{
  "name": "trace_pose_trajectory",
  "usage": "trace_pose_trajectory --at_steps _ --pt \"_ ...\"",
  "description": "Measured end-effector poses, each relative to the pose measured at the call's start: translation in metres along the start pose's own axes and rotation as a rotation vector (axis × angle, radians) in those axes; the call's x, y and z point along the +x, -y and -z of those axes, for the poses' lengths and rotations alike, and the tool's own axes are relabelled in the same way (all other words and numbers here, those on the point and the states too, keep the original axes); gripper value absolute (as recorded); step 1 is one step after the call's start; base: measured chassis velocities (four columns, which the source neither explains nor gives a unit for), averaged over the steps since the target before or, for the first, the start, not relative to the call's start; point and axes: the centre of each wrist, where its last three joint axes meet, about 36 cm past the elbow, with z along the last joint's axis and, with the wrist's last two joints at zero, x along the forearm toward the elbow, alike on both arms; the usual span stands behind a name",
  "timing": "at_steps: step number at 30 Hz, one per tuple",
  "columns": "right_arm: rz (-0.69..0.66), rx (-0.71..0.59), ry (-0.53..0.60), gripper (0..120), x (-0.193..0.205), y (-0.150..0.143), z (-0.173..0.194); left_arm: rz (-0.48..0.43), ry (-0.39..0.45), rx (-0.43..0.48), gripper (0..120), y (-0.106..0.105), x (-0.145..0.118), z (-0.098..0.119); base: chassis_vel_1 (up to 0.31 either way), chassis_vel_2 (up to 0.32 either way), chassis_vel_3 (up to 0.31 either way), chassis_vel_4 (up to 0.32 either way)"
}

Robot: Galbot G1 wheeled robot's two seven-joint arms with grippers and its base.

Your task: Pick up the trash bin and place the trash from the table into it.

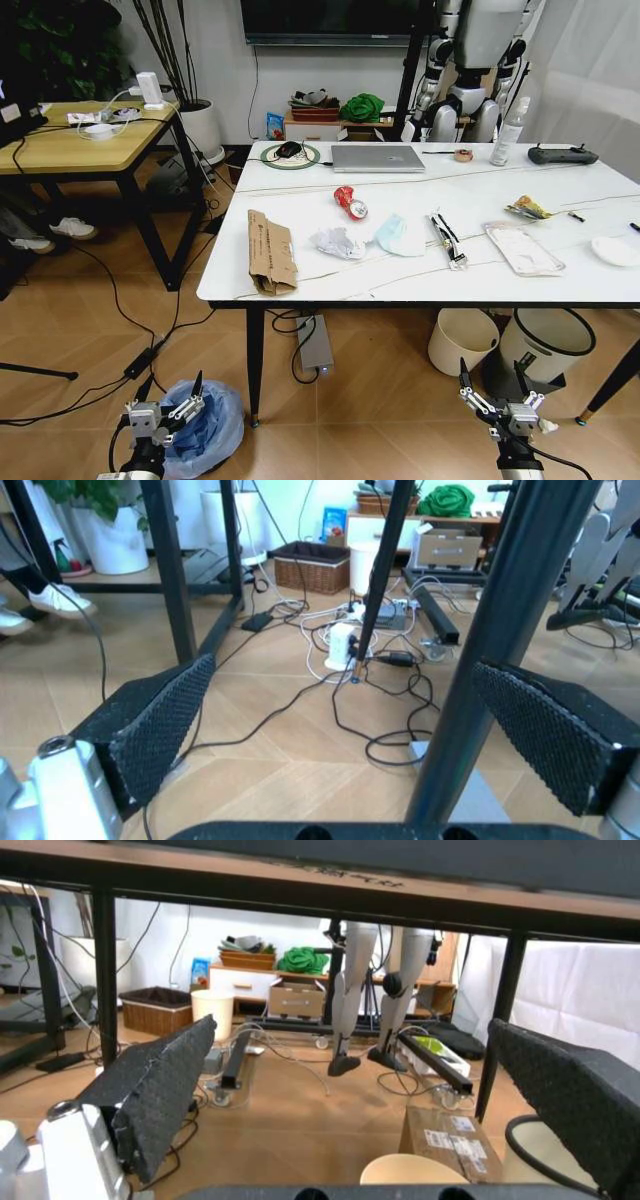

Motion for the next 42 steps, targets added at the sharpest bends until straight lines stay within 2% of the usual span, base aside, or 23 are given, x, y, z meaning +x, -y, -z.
trace_pose_trajectory --at_steps 42 --pt "0.001 0.0 -0.005 100 0.0009 0.0 -0.0014 0.0 -0.01 -0.003 100 -0.0009 0.0013 -0.0032 0.0 0.0 0.0 0.0"
